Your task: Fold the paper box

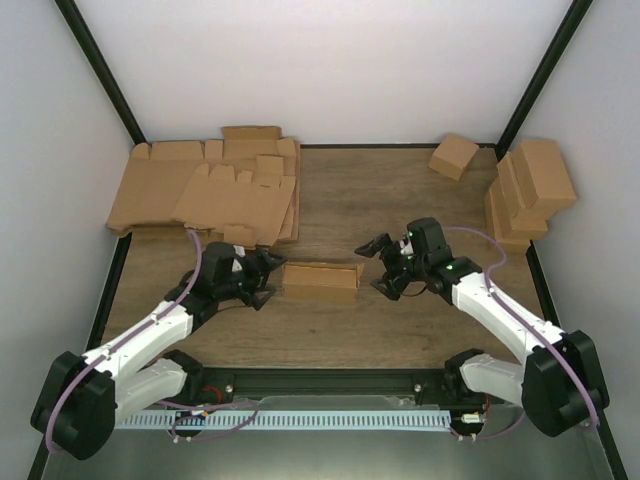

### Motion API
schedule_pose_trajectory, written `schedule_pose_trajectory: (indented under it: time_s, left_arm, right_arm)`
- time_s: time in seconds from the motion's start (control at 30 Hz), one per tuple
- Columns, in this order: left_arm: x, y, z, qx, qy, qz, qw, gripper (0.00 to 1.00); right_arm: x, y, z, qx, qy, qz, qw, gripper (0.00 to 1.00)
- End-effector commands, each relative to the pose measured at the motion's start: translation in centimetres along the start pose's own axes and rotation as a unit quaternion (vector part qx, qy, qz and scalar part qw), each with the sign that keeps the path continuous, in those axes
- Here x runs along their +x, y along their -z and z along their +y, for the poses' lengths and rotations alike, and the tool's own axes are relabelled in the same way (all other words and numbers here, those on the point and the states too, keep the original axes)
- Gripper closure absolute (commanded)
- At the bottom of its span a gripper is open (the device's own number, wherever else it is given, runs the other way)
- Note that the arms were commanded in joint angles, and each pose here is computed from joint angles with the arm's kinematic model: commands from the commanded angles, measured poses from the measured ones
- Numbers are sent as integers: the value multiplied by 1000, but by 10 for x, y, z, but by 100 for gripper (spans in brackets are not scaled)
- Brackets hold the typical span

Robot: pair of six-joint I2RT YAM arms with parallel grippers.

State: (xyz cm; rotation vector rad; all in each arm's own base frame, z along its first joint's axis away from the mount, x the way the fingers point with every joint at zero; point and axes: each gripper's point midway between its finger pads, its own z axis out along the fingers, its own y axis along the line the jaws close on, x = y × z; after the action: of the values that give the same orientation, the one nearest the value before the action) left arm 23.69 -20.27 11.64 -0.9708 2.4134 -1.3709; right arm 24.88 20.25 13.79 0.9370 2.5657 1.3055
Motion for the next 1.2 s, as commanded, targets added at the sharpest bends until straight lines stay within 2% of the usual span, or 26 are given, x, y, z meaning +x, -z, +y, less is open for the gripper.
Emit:
schedule_pose_trajectory:
  time_s: [0.0, 0.27, 0.43, 0.73, 1.17]
  left_arm:
    - [-1, 2, -20, 47, 17, 0, 999, 2]
    - [-2, 0, -13, 50, 31, -1, 998, 7]
    - [-1, -4, -8, 51, 37, 4, 998, 14]
    - [0, -5, -8, 55, 40, 6, 998, 24]
    - [-1, -7, 7, 35, 46, 0, 998, 45]
  right_arm:
    - [10, -8, 7, -11, -13, 22, 1000, 0]
    - [21, -18, -10, 11, -24, 35, 999, 4]
    - [24, -21, -16, 16, -30, 35, 999, 2]
    - [23, -26, -18, 23, -35, 30, 999, 21]
    - [26, -30, -23, 38, -39, 33, 998, 34]
